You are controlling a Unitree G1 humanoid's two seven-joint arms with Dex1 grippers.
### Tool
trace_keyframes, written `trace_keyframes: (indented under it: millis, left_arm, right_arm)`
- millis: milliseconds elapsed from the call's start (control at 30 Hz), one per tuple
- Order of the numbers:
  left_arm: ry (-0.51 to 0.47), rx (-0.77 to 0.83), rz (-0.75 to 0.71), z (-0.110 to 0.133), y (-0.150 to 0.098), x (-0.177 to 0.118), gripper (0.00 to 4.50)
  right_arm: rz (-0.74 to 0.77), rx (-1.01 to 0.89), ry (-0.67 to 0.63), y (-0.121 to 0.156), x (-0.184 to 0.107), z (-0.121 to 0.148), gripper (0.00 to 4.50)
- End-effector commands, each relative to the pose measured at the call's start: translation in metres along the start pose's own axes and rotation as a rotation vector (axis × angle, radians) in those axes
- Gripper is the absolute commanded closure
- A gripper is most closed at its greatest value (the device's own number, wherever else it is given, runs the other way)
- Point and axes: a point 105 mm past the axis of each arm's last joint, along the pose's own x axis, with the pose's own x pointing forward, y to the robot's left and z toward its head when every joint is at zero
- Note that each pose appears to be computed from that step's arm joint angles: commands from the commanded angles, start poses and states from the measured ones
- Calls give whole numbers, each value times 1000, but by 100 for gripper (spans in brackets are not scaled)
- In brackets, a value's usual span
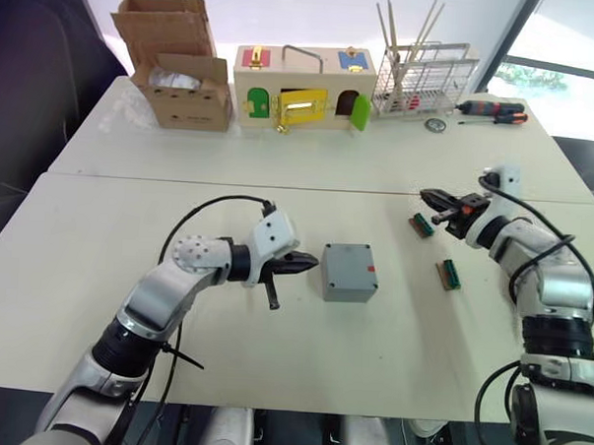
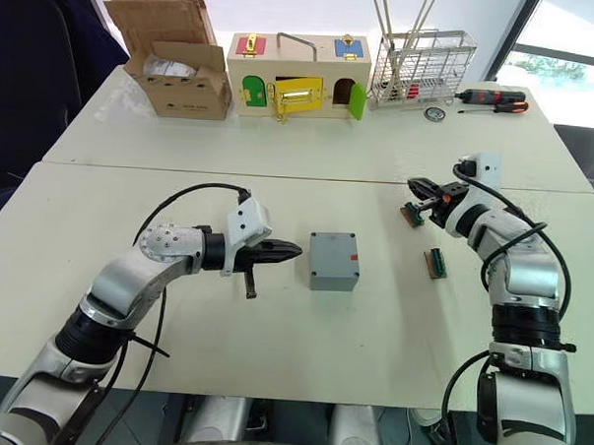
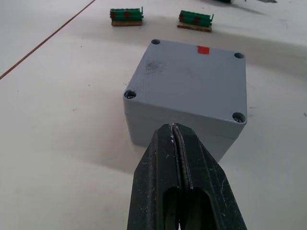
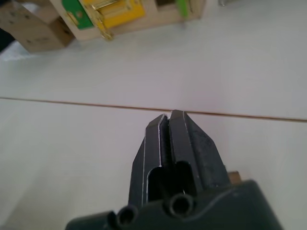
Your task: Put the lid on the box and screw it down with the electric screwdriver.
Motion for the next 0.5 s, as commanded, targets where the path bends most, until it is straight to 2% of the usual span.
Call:
trace_keyframes:
  millis: [33, 200, 500]
  left_arm:
    - [-60, 34, -29, 23, -3, -11, 450]
    - [37, 56, -130, 11, -18, -24, 450]
    - [56, 48, -134, 6, -18, -21, 450]
  right_arm:
    - [183, -4, -33, 40, -19, 23, 446]
    - [343, 22, 58, 85, -32, 6, 446]
    - [334, 67, 58, 96, -20, -7, 446]
